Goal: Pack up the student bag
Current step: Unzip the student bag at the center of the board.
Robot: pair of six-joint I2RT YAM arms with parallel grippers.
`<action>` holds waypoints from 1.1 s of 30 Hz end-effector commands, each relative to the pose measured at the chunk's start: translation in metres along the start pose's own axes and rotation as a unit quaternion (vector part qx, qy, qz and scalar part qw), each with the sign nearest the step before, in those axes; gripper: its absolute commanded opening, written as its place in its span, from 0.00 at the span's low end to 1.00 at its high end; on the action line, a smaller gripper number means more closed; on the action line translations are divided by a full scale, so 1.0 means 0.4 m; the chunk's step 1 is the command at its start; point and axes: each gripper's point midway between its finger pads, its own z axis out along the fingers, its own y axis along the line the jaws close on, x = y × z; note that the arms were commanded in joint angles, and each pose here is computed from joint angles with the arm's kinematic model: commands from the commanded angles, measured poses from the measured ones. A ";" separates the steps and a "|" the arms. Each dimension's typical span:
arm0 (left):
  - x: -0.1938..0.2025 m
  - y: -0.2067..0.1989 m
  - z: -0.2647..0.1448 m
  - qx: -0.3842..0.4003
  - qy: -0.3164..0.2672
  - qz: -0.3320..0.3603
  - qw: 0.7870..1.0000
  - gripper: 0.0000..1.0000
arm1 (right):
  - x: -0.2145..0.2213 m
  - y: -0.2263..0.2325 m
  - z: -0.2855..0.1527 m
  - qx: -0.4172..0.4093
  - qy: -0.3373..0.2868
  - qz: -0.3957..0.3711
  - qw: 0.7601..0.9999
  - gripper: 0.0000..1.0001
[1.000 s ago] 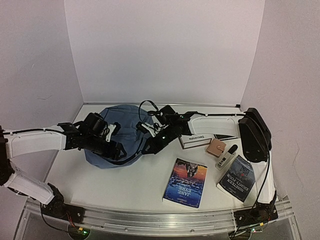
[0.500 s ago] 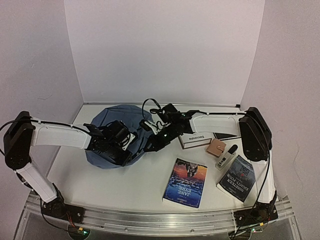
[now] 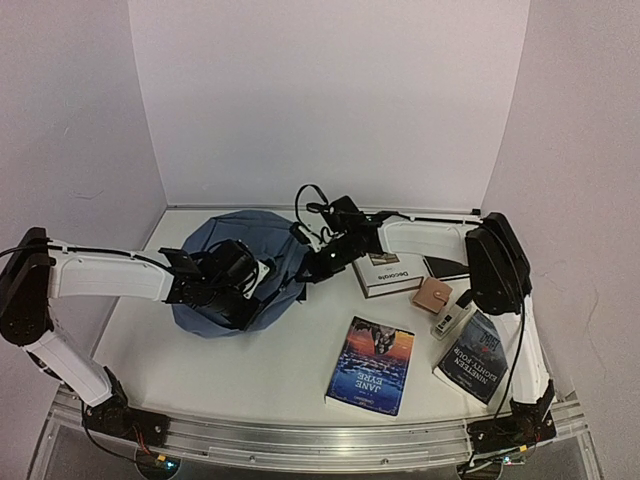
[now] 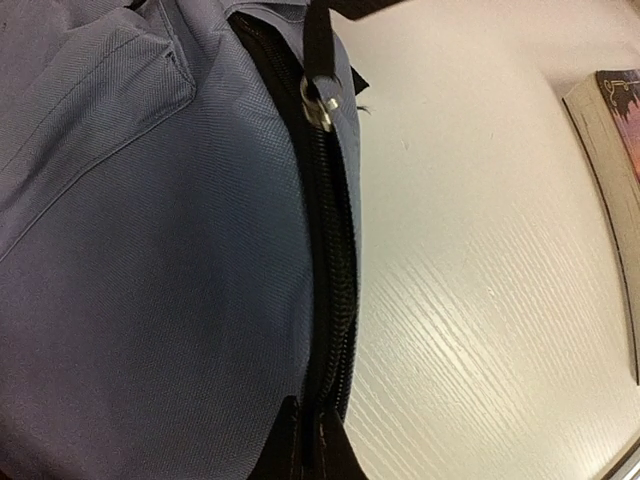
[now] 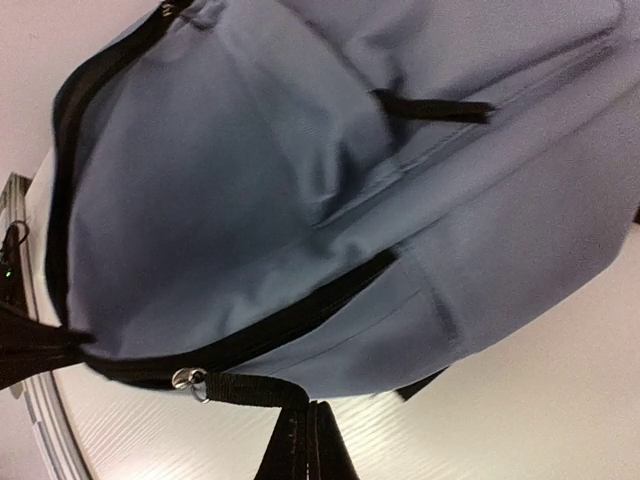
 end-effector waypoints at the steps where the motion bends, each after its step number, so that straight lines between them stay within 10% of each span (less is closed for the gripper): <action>1: 0.048 -0.014 -0.016 0.007 0.024 -0.001 1.000 0.00 | -0.080 -0.188 -0.021 0.089 -0.047 0.024 0.995 0.00; 16: -0.048 -0.058 0.003 0.032 -0.007 -0.026 0.999 0.00 | -0.187 -0.282 -0.058 0.121 -0.100 0.034 0.987 0.01; 19: -0.084 -0.060 0.011 0.029 -0.018 -0.045 0.998 0.10 | -0.187 -0.241 -0.076 0.090 -0.096 0.021 0.991 0.29; 23: -0.110 -0.066 -0.018 0.044 -0.031 -0.066 0.996 0.57 | -0.165 -0.177 -0.118 0.049 -0.086 -0.013 0.995 0.69; 33: -0.005 0.129 -0.117 -0.005 -0.025 -0.270 0.963 0.59 | -0.120 -0.011 -0.149 0.011 -0.065 -0.107 0.992 0.84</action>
